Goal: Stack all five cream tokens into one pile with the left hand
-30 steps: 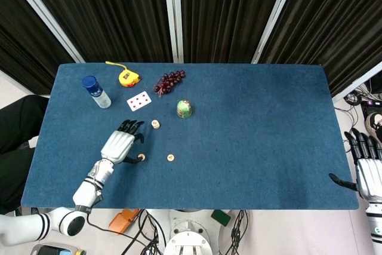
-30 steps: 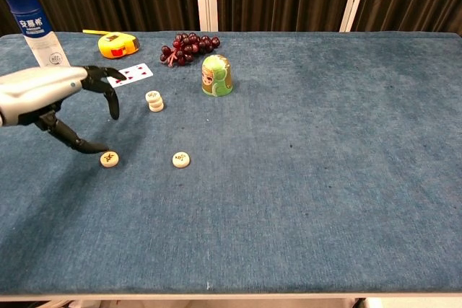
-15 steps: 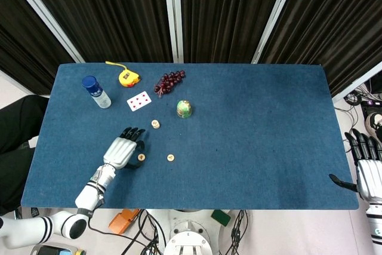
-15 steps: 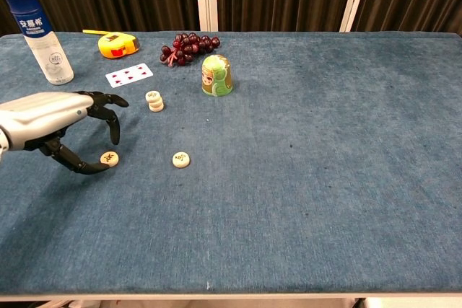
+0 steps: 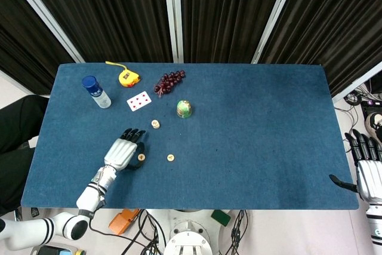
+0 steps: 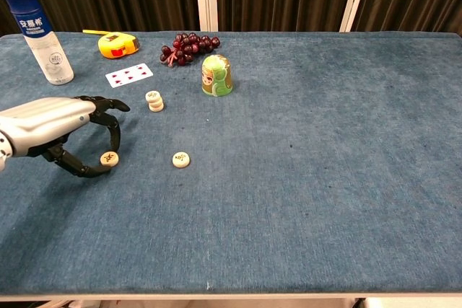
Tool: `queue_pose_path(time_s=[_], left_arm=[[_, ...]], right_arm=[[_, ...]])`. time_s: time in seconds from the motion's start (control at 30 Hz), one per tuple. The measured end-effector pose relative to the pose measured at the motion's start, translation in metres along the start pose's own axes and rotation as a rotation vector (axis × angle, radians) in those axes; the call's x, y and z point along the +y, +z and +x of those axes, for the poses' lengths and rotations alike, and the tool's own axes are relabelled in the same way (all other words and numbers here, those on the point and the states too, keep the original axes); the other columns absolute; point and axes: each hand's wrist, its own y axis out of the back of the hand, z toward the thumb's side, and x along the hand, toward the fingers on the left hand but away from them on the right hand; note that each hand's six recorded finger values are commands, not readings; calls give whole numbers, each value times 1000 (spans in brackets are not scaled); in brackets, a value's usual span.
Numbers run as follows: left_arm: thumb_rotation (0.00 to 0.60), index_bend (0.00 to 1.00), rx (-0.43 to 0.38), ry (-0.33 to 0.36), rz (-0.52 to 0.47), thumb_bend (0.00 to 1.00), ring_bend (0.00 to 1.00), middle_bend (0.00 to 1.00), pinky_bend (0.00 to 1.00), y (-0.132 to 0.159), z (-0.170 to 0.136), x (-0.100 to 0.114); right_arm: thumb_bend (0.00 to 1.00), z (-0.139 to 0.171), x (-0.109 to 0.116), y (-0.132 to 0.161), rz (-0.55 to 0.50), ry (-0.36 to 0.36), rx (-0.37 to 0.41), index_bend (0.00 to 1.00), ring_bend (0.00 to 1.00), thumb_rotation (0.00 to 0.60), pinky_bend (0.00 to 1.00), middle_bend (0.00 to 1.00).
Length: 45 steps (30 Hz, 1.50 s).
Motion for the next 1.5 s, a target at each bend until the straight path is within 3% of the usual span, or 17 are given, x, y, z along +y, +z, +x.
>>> queue_pose_path(time_s=[0.57,0.83,1.17,1.5], left_arm=[[564,502,5,-12,-8,349,0,54,0,-3,1,-4],[561,513,-4,48,-43,373,0,60,0,0,11,20],[560,513,-30,103,-83,373,0,60,0,25,58,69],[562,509,43,67,-91,361,0,60,0,32,102,74]], right_arm=[[63,3,1,0,-1,-5,-3,0,0,600,0,0],[63,3,2,0,1,-7,-2,0,0,600,0,0],[64,1,2,0,4,-5,-3,0,0,600,0,0],[63,3,0,-9,2,2,-29,0,0,600,0,0]])
